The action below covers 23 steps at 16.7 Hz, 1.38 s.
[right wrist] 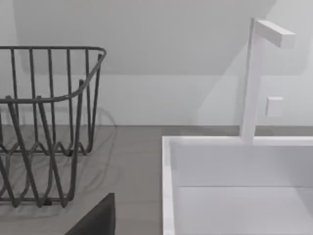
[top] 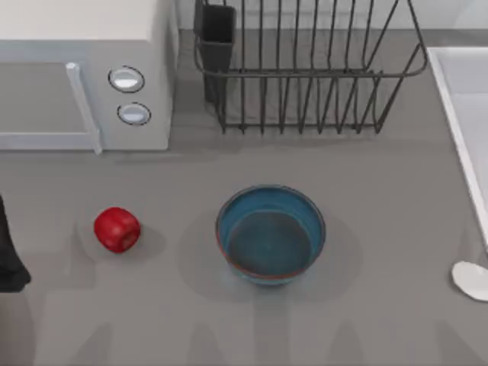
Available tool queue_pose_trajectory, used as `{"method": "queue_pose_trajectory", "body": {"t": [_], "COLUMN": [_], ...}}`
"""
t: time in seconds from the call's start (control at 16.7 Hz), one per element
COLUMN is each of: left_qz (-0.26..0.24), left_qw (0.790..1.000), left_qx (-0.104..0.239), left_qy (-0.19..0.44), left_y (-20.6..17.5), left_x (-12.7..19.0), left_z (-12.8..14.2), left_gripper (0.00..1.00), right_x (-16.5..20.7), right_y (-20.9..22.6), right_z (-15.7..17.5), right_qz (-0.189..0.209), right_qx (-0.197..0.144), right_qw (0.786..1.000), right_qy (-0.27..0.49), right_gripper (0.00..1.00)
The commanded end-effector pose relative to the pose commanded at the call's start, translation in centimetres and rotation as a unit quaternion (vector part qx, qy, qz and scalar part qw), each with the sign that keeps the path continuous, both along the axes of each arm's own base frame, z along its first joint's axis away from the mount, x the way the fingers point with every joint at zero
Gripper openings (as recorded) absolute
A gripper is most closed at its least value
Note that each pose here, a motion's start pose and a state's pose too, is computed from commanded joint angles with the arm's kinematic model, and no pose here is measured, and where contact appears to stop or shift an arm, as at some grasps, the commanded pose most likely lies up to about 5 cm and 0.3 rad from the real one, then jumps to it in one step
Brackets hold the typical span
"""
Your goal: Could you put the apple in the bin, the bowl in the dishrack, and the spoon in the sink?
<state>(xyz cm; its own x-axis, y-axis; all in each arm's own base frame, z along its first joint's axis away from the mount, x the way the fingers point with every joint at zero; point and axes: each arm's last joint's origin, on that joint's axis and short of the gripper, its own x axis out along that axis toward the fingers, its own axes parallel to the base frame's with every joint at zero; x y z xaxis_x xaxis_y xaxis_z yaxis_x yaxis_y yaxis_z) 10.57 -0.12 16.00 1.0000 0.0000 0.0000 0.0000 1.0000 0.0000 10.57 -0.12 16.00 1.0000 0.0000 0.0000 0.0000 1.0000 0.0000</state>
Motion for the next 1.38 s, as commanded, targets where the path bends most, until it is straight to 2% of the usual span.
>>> {"method": "queue_pose_trajectory", "body": {"t": [0.18,0.36,0.6,0.78,0.9,1.08,1.38], "left_qz": [-0.001,-0.01,-0.037,-0.068,-0.092,-0.132,-0.188], "left_qw": [1.0,0.999,0.987,0.961,0.931,0.871,0.748], "left_qx": [0.001,0.011,0.039,0.073,0.1,0.145,0.212], "left_qy": [0.004,0.042,0.151,0.26,0.338,0.451,0.601], "left_y": [0.0,-0.2,-0.9,-1.8,-2.8,-4.9,-9.2], "left_x": [0.0,0.2,1.6,4.3,7.0,11.7,18.9], "left_z": [0.2,1.6,4.8,7.4,8.6,9.0,6.1], "left_gripper": [1.0,1.0,1.0,1.0,1.0,1.0,1.0], "right_x": [0.0,0.0,0.0,0.0,0.0,0.0,0.0], "right_y": [0.0,0.0,0.0,0.0,0.0,0.0,0.0], "right_z": [0.0,0.0,0.0,0.0,0.0,0.0,0.0], "right_qz": [0.0,0.0,0.0,0.0,0.0,0.0,0.0], "right_qx": [0.0,0.0,0.0,0.0,0.0,0.0,0.0], "right_qw": [1.0,1.0,1.0,1.0,1.0,1.0,1.0], "right_qy": [0.0,0.0,0.0,0.0,0.0,0.0,0.0], "right_gripper": [1.0,1.0,1.0,1.0,1.0,1.0,1.0]}}
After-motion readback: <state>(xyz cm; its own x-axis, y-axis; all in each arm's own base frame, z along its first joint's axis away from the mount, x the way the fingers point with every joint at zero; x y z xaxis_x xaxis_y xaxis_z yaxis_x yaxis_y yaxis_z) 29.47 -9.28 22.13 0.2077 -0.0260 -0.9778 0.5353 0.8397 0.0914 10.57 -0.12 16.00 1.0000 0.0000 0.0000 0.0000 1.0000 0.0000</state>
